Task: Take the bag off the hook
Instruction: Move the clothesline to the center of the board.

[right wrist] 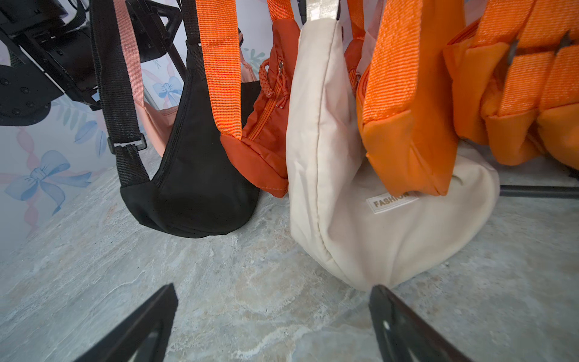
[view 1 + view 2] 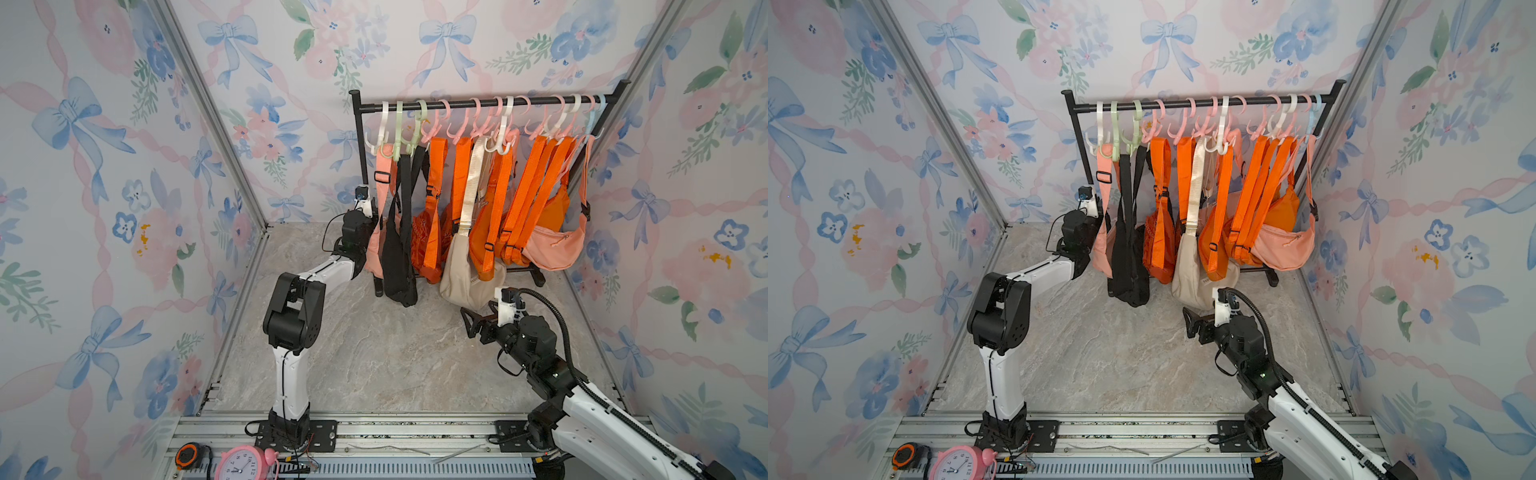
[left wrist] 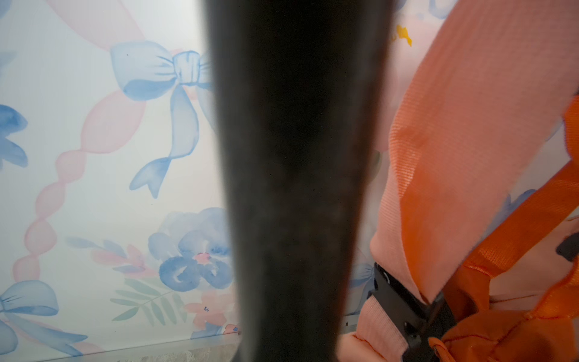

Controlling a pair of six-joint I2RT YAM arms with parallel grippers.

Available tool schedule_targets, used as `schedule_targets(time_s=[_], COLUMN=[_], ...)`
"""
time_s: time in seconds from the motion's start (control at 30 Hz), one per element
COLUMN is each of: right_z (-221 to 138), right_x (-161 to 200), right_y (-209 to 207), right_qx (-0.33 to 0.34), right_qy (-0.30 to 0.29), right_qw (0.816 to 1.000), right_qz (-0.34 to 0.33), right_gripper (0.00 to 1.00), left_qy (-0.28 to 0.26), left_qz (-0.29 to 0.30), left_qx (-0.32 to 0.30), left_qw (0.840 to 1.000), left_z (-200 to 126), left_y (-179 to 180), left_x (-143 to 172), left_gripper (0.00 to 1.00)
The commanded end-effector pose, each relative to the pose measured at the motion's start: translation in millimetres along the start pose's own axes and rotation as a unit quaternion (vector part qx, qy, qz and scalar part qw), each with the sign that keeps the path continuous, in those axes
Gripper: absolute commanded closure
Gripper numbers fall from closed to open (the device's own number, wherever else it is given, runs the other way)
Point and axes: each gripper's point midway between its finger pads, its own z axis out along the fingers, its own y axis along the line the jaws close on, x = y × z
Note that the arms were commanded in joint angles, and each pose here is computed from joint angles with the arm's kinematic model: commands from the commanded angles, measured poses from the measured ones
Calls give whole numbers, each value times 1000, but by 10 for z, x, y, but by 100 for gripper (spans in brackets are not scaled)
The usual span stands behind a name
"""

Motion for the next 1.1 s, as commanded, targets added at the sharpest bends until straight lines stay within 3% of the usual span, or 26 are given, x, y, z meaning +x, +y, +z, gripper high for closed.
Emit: schedule_targets(time_s=[0.0, 0.67, 1.07], right_z=[-14, -37, 55], right_x=[-38, -174, -187], right_y=[77, 279, 387], right_qx=[-15, -43, -45], right_qy=[1, -15, -5], right_qw=[1000, 999, 999], right_qz=[5, -3, -21], right_gripper=[3, 3, 3], left_qy=[-25, 3, 40], left_qz=[9, 8, -9], left_qx=[-40, -71, -82], left_qw=[999, 997, 996], left_z=[-133, -586, -497], left_y=[357, 1435, 1976], left_x=[-361, -425, -271], left_gripper=[92, 96, 96])
